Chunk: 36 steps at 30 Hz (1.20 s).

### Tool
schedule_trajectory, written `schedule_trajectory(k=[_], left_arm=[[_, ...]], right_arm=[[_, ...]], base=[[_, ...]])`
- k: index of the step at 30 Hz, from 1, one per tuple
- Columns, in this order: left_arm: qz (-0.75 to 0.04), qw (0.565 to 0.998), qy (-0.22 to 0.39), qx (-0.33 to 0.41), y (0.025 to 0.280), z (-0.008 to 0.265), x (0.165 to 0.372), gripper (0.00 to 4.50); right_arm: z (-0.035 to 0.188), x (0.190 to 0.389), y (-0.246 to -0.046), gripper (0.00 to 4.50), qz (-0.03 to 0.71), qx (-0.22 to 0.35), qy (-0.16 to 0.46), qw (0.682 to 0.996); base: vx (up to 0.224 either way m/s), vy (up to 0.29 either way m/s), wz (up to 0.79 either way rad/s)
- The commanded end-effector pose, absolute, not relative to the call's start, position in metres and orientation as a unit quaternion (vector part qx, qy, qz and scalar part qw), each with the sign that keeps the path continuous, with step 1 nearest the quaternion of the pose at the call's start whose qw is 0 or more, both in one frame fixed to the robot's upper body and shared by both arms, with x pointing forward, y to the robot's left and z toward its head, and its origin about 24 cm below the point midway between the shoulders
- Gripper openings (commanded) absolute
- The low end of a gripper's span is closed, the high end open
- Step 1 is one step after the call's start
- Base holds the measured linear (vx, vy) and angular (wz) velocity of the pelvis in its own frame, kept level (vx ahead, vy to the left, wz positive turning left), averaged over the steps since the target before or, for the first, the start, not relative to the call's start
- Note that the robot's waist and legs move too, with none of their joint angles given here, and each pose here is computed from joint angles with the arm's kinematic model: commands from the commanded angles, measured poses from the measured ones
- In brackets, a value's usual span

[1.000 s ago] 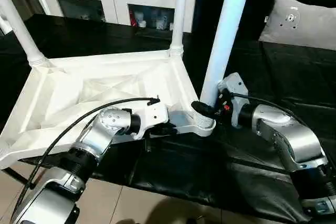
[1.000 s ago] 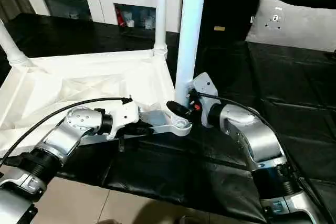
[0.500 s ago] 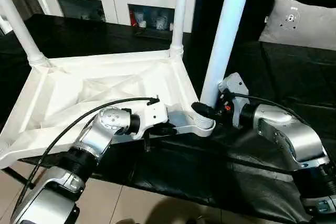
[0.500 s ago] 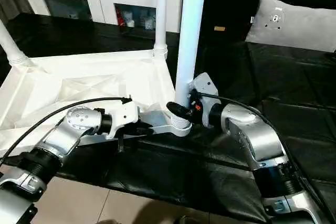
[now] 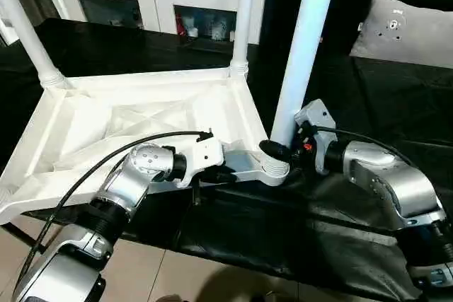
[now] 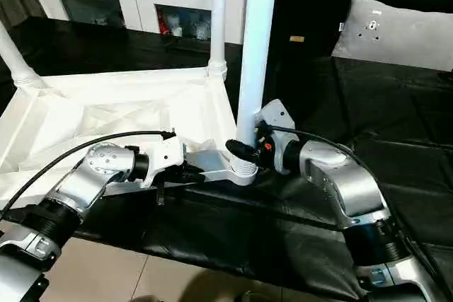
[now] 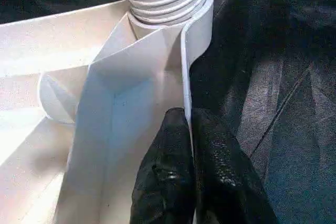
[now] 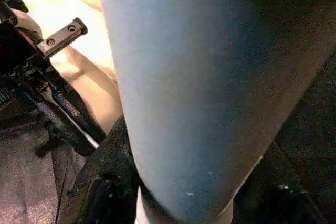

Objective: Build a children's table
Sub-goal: Insert table leg to table base

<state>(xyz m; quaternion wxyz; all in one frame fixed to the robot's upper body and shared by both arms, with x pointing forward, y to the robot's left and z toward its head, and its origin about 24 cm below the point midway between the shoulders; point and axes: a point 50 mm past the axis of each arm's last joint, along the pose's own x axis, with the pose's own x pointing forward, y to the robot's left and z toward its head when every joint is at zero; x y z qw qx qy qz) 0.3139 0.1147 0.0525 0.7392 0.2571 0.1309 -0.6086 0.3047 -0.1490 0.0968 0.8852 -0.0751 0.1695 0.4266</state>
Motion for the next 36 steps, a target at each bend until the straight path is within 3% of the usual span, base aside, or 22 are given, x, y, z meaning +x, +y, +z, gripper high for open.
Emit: schedule_trajectory(k=[1,13,14,21,25,30,36], left_arm=[[-0.592,0.754,0.129,0.254,0.129,0.056,0.317,0.0],[-0.596,0.752,0.125,0.253,0.126,0.056,0.317,0.0],[-0.595,0.753,0.125,0.252,0.126,0.056,0.317,0.0],[-0.592,0.758,0.123,0.245,0.127,0.056,0.316,0.0],[-0.589,0.762,0.122,0.24,0.127,0.056,0.316,0.0],[-0.593,0.758,0.127,0.239,0.127,0.054,0.314,0.0],[-0.604,0.745,0.13,0.253,0.126,0.053,0.312,0.0]], right_arm=[[0.089,0.306,-0.16,1.89,0.409,-0.078,0.2,0.887],[0.074,0.309,-0.164,1.89,0.403,-0.001,0.207,0.891],[0.069,0.308,-0.168,1.89,0.396,0.032,0.203,0.895],[0.054,0.293,-0.175,1.89,0.378,0.092,0.177,0.904],[0.048,0.286,-0.176,1.89,0.367,0.071,0.163,0.913],[0.045,0.281,-0.174,1.88,0.377,-0.007,0.167,0.911],[0.04,0.279,-0.17,1.88,0.429,-0.103,0.202,0.874]], base=[[0.0,0.0,0.0],[0.0,0.0,0.0],[0.0,0.0,0.0],[0.0,0.0,0.0],[0.0,0.0,0.0],[0.0,0.0,0.0],[0.0,0.0,0.0]])
